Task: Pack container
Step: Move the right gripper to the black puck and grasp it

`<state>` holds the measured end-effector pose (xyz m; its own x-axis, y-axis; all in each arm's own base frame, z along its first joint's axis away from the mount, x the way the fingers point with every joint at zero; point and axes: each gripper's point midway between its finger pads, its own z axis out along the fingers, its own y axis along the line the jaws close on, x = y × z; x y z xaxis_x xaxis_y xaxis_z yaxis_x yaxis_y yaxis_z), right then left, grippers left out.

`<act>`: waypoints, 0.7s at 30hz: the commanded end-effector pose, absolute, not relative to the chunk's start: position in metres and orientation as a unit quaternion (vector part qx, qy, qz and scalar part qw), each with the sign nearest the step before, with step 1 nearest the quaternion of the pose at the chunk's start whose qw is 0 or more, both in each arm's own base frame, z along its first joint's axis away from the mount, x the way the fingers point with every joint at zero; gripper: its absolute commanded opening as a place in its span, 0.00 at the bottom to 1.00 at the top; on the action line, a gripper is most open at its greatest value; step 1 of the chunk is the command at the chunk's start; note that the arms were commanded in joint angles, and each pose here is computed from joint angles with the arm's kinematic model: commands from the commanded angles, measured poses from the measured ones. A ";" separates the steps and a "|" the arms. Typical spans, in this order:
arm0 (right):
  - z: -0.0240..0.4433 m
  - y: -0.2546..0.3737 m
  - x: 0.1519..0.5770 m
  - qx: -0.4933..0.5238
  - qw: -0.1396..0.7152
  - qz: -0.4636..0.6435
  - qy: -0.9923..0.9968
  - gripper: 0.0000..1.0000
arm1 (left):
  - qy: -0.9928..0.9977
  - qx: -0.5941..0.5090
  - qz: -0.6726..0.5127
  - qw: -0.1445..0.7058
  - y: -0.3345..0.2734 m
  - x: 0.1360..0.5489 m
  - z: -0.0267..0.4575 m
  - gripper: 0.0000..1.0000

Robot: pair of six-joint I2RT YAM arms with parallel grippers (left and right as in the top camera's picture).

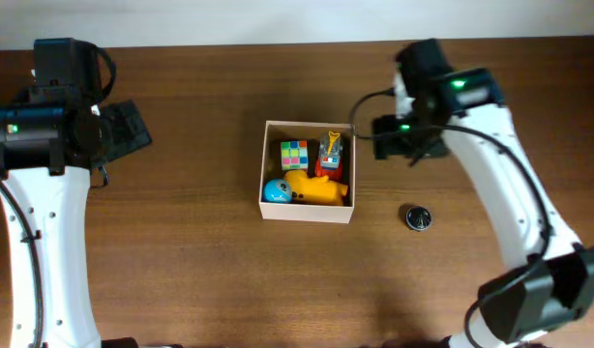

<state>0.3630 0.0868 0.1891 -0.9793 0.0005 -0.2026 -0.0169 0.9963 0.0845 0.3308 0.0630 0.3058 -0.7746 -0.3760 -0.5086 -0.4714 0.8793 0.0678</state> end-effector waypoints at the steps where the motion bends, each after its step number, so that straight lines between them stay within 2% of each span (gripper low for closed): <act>1: 0.175 0.067 0.357 0.023 0.081 0.028 0.996 0.77 | 0.937 -0.223 0.104 0.249 0.067 0.330 0.307 0.99; 6: 0.126 0.034 0.350 0.074 0.051 0.009 0.996 0.83 | 0.937 -0.223 0.104 0.249 0.067 0.330 0.307 0.99; 10: 0.085 0.022 0.331 0.106 0.013 0.034 0.994 0.82 | 0.937 -0.223 0.104 0.249 0.067 0.330 0.307 0.99; 21: 0.030 0.019 0.297 0.131 -0.025 0.050 0.990 0.82 | 0.937 -0.223 0.103 0.249 0.067 0.330 0.307 0.99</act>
<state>0.3057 0.0125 0.0390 -0.9704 0.2384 0.0390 0.2407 0.9678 0.0743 0.3307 0.0629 0.3056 -0.7750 -0.3761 -0.5079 -0.4712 0.8794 0.0678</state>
